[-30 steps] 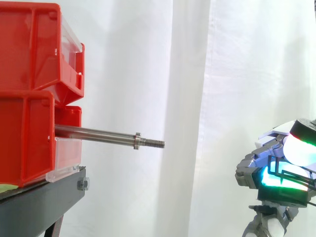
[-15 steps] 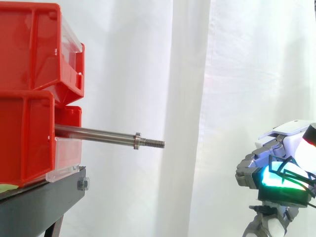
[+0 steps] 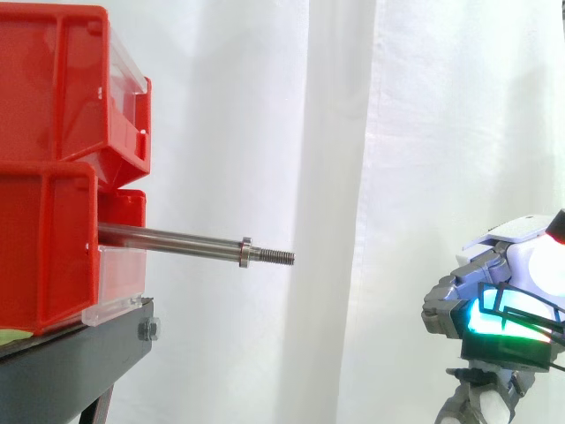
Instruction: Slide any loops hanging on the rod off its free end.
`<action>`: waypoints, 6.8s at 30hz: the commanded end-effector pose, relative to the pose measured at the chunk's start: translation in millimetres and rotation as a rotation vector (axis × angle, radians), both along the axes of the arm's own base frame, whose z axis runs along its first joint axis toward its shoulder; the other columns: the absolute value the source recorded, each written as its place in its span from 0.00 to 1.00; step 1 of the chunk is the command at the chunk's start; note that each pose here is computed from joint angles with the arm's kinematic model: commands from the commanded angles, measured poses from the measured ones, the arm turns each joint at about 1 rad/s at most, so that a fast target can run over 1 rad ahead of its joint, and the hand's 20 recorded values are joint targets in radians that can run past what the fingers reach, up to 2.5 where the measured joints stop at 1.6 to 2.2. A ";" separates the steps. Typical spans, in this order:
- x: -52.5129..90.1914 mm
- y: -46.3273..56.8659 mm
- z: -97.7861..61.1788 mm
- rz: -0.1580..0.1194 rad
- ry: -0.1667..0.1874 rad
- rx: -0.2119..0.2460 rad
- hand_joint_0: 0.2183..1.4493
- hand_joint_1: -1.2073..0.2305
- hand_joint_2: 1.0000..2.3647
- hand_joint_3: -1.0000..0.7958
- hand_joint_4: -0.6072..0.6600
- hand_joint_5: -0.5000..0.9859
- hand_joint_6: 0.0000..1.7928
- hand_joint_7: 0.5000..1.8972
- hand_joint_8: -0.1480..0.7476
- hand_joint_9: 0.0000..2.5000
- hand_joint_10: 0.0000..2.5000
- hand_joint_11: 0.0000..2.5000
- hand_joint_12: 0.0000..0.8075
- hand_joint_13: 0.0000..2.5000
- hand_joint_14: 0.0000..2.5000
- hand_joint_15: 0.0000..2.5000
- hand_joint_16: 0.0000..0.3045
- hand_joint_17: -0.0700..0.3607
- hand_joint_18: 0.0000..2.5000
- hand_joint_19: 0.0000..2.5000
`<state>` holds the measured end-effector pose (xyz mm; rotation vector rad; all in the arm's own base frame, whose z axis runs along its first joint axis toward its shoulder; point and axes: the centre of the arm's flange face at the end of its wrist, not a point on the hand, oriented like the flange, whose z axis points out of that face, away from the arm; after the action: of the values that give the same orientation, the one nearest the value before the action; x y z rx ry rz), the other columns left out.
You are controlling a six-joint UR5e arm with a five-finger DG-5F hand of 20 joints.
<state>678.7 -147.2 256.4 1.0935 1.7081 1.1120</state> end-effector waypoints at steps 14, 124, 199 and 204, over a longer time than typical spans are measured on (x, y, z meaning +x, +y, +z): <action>0.3 0.6 0.5 0.002 -0.001 0.001 0.28 0.44 0.00 0.28 0.63 0.23 0.42 0.59 0.46 0.28 0.00 0.07 0.35 0.21 0.00 0.00 0.14 0.38 0.19 0.01; 0.8 3.6 2.8 0.002 0.011 0.011 0.32 0.28 0.01 0.36 0.58 0.20 0.45 0.60 0.45 0.27 0.00 0.07 0.35 0.21 0.00 0.00 0.14 0.38 0.18 0.01; -26.7 -7.4 32.0 0.017 0.080 -0.009 0.31 0.33 0.01 0.36 0.51 0.21 0.47 0.59 0.46 0.31 0.00 0.08 0.33 0.22 0.00 0.00 0.13 0.37 0.18 0.02; -43.0 -10.3 28.6 0.026 0.101 0.000 0.31 0.33 0.01 0.36 0.52 0.21 0.47 0.59 0.47 0.32 0.00 0.07 0.32 0.22 0.00 0.00 0.13 0.37 0.17 0.02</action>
<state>648.5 -155.6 286.9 1.1359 1.7920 1.0876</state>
